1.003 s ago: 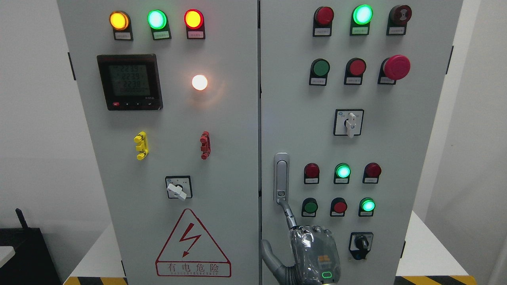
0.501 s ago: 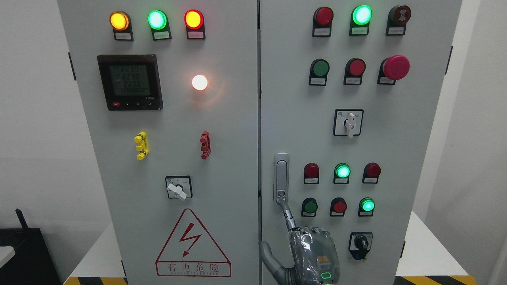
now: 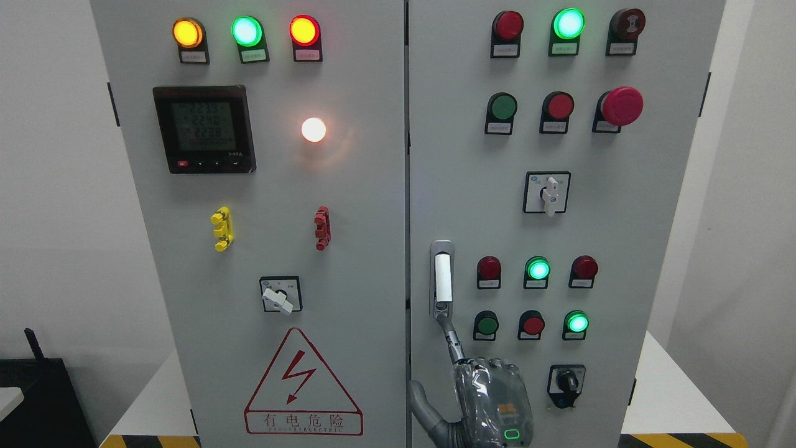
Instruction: Release door handle
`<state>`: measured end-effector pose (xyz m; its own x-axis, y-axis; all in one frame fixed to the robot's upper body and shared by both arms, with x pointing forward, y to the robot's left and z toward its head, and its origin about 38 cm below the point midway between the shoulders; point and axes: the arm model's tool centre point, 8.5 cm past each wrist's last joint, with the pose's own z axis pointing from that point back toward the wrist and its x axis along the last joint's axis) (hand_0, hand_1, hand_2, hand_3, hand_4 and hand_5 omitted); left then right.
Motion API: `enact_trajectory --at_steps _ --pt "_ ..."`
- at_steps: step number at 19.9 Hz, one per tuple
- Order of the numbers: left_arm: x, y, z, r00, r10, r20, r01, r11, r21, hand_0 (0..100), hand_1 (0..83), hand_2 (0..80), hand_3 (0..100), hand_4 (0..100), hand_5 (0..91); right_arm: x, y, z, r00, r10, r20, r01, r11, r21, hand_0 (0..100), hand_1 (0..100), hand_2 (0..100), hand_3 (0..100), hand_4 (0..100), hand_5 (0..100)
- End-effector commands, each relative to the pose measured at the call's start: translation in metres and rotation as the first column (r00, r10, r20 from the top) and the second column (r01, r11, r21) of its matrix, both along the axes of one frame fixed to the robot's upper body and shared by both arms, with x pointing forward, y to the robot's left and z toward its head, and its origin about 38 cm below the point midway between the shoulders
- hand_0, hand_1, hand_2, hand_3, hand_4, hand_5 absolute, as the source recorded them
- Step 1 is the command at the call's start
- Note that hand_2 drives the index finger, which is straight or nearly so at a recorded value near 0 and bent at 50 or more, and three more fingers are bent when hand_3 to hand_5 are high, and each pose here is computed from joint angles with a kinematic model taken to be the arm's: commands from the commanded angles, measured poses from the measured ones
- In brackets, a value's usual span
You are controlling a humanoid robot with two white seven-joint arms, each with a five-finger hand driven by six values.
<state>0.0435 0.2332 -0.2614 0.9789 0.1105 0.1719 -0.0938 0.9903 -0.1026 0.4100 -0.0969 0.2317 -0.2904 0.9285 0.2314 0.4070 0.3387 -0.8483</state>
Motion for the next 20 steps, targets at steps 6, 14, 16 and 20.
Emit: enact_trajectory --at_steps 6,14,16,20 --pt "-0.006 0.000 0.000 1.000 0.012 -0.016 -0.012 1.000 0.000 12 38.9 0.0 0 0 0.0 -0.003 -0.003 0.008 1.000 -0.003 0.024 0.003 1.000 0.016 41 16 0 100 100 97" --pt "-0.006 0.000 0.000 1.000 0.012 -0.017 -0.012 1.000 0.000 12 38.9 0.0 0 0 0.0 -0.011 -0.005 0.012 0.999 -0.002 0.048 0.001 0.999 0.035 41 16 0 100 100 97" --pt "-0.006 0.000 0.000 1.000 0.012 -0.016 -0.012 1.000 0.000 12 38.9 0.0 0 0 0.0 -0.017 -0.009 0.016 0.995 -0.020 0.094 0.014 0.998 0.059 41 16 0 100 95 96" --pt "-0.006 0.000 0.000 1.000 0.012 -0.016 -0.012 1.000 0.000 12 38.9 0.0 0 0 0.0 -0.016 -0.018 0.022 0.994 -0.047 0.099 0.038 0.995 0.095 41 27 48 77 68 69"
